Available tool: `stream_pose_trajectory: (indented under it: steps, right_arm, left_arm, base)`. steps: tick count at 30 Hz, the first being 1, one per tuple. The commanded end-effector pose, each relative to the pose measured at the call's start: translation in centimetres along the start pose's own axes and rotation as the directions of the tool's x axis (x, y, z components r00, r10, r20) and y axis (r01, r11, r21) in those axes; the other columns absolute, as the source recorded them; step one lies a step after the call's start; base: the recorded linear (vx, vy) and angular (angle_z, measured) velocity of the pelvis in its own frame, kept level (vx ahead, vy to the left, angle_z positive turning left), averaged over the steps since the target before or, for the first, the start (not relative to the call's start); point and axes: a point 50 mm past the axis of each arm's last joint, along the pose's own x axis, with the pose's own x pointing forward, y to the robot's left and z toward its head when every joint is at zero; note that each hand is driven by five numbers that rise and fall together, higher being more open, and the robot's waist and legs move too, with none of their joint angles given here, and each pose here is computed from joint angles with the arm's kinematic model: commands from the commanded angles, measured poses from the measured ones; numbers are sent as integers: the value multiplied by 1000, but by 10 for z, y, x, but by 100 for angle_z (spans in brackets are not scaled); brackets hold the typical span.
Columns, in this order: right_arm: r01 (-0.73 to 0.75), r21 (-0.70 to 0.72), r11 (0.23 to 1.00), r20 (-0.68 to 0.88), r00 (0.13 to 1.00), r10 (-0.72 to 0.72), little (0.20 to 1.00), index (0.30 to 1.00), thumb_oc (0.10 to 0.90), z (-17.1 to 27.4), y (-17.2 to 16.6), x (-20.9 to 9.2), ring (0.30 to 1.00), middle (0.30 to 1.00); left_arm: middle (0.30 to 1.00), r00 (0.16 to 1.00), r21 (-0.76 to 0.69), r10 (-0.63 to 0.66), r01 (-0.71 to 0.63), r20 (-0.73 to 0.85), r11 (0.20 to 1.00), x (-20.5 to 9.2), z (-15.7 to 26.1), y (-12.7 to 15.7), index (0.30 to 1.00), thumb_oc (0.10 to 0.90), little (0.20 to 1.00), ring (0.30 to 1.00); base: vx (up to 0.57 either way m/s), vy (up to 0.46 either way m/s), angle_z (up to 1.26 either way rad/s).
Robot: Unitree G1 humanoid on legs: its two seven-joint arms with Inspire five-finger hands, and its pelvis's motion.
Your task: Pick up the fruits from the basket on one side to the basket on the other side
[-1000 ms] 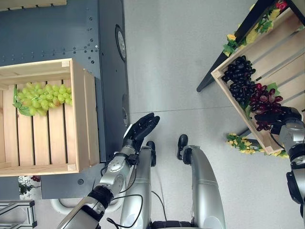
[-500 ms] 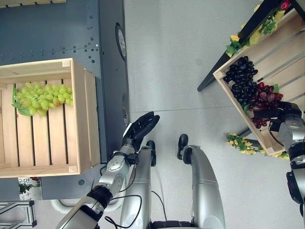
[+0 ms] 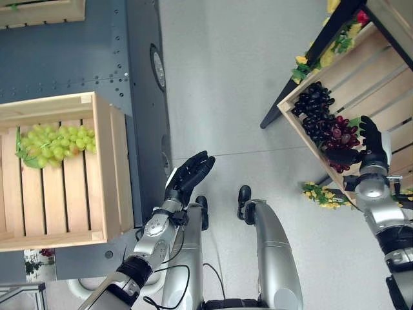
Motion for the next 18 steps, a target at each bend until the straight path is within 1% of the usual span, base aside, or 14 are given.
stream_pose_trajectory:
  steps: [1,3,4,5,9,11,13,15,16,17,18]
  right_arm:
    - [227,7,974,184,957,-225,900,900,800,33,-39,10,900,900]
    - [233,24,972,221,947,-233,900,900,800,32,-30,-3,900,900]
    - [233,29,972,228,945,-233,900,900,800,32,-29,-4,900,900]
    - [229,61,972,289,928,-237,900,900,800,39,-23,-13,900,900]
    - [198,61,978,424,882,-205,900,900,800,55,-7,-33,900,900]
    - [191,49,980,538,822,-188,900,900,800,67,1,-45,900,900]
    - [180,34,983,590,790,-165,900,900,800,75,5,-49,900,900]
    - [163,18,987,646,751,-136,900,900,800,86,10,-53,900,900]
    - [141,12,990,700,706,-109,900,900,800,98,16,-56,900,900]
    - [137,6,991,714,693,-100,900,900,800,101,17,-57,900,900]
    - [122,-8,992,732,677,-77,900,900,800,105,20,-58,900,900]
  left_arm:
    - [900,978,-37,-52,61,203,997,-5,24,-19,900,800,900,900]
    - [900,977,-47,-40,51,207,998,-7,21,-19,900,800,900,900]
    - [900,977,-47,-40,50,208,998,-7,21,-19,900,800,900,900]
    - [900,975,-50,-35,46,217,998,-8,22,-20,900,800,900,900]
    - [900,969,-41,-30,42,247,998,-8,25,-24,900,800,900,900]
    - [900,960,-21,-49,57,277,998,-8,30,-30,900,800,900,900]
    - [900,955,-10,-63,69,291,998,-7,31,-34,900,800,900,900]
    - [900,947,17,-86,85,310,996,-5,34,-40,900,800,900,900]
    - [900,929,70,-103,84,357,994,-5,41,-47,900,800,900,900]
    - [900,916,101,-105,71,386,992,-5,45,-50,900,800,900,900]
    - [900,889,149,-90,25,448,989,-7,52,-53,900,800,900,900]
  base:
    - [25,40,-11]
    - [34,38,-6]
    - [27,35,-2]
    - [18,31,-4]
    - [12,40,-4]
    - [3,48,-4]
    - [-6,33,-2]
    - [-18,19,0]
    - [-34,30,-1]
    - [-35,24,0]
    - [0,0,0]
